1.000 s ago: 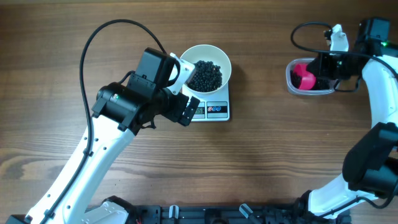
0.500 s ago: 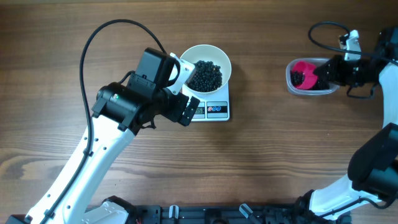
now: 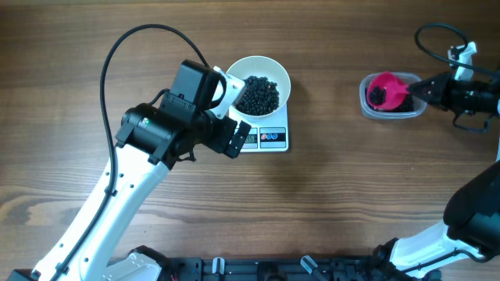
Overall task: Scoop item into bowl and weigh 150g on scale
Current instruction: 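Dip the pink scoop into the black beans with the right gripper, then lift the filled scoop and carry it over the white bowl, then tilt the scoop slightly with the right gripper to trickle beans into the bowl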
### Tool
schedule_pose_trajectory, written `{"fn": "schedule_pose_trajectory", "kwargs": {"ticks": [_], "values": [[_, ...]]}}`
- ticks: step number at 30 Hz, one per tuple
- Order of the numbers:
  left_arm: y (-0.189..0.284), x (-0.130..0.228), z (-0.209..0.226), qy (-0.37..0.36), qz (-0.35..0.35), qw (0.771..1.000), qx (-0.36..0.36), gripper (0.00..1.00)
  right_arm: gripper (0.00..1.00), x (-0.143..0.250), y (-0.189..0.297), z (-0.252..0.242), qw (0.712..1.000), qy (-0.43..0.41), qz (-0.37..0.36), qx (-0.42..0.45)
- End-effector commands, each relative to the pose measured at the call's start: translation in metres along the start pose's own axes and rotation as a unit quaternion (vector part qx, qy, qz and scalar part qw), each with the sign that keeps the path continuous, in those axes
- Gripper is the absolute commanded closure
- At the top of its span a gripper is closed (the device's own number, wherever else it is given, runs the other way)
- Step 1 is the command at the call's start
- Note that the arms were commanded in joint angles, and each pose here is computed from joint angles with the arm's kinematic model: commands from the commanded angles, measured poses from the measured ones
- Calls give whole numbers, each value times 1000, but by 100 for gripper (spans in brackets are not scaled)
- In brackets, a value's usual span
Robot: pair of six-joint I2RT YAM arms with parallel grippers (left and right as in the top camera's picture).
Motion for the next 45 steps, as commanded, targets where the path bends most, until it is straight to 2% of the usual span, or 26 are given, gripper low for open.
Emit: {"fn": "schedule_pose_trajectory", "kwargs": {"ticks": [1, 7, 13, 17, 21, 23, 24, 26, 27, 28, 29, 30, 31, 32, 35, 37, 39, 40, 42, 45], "values": [[1, 0, 2, 2, -3, 1000, -4, 0, 96, -10, 8, 27, 996, 21, -42, -80], [1, 0, 2, 2, -3, 1000, -4, 0, 96, -27, 14, 61, 980, 57, -88, -167], [1, 0, 2, 2, -3, 1000, -4, 0, 96, -51, -29, 158, 958, 153, -79, -228], [1, 0, 2, 2, -3, 1000, -4, 0, 96, -46, -58, 216, 937, 214, -65, -269], [1, 0, 2, 2, -3, 1000, -4, 0, 96, -31, -93, 255, 929, 279, -55, -236], [1, 0, 2, 2, -3, 1000, -4, 0, 96, -18, -103, 273, 901, 354, -54, -244], [1, 0, 2, 2, -3, 1000, -4, 0, 96, -16, -107, 275, 897, 371, -55, -232], [1, 0, 2, 2, -3, 1000, -4, 0, 96, -22, -118, 266, 918, 359, -60, -161], [1, 0, 2, 2, -3, 1000, -4, 0, 96, -20, -120, 268, 910, 378, -60, -159], [1, 0, 2, 2, -3, 1000, -4, 0, 96, -12, -121, 271, 888, 427, -55, -164], [1, 0, 2, 2, -3, 1000, -4, 0, 96, -13, -123, 268, 885, 439, -57, -143], [1, 0, 2, 2, -3, 1000, -4, 0, 96, -18, -124, 265, 896, 421, -61, -125], [1, 0, 2, 2, -3, 1000, -4, 0, 96, -9, -122, 272, 871, 459, -57, -163], [1, 0, 2, 2, -3, 1000, -4, 0, 96, -6, -121, 274, 861, 476, -56, -172], [1, 0, 2, 2, -3, 1000, -4, 0, 96, -14, -125, 262, 886, 445, -53, -120], [1, 0, 2, 2, -3, 1000, -4, 0, 96, 4, -121, 269, 840, 515, -39, -170], [1, 0, 2, 2, -3, 1000, -4, 0, 96, -3, -125, 257, 862, 493, -33, -114], [1, 0, 2, 2, -3, 1000, -4, 0, 96, -1, -125, 257, 863, 490, -30, -119], [1, 0, 2, 2, -3, 1000, -4, 0, 96, 12, -123, 264, 833, 530, -19, -158], [1, 0, 2, 2, -3, 1000, -4, 0, 96, 6, -126, 257, 854, 505, -17, -124]]}}
Point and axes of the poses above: each gripper's point midway between its finger pads, its own y axis back along the fingers, its own z axis along the line the jaws close on, x = y × z, the point moved 4 cm from there along y, back along the fingers, and after that the axes turned 4 degrees about y, right-handed, at the moved point
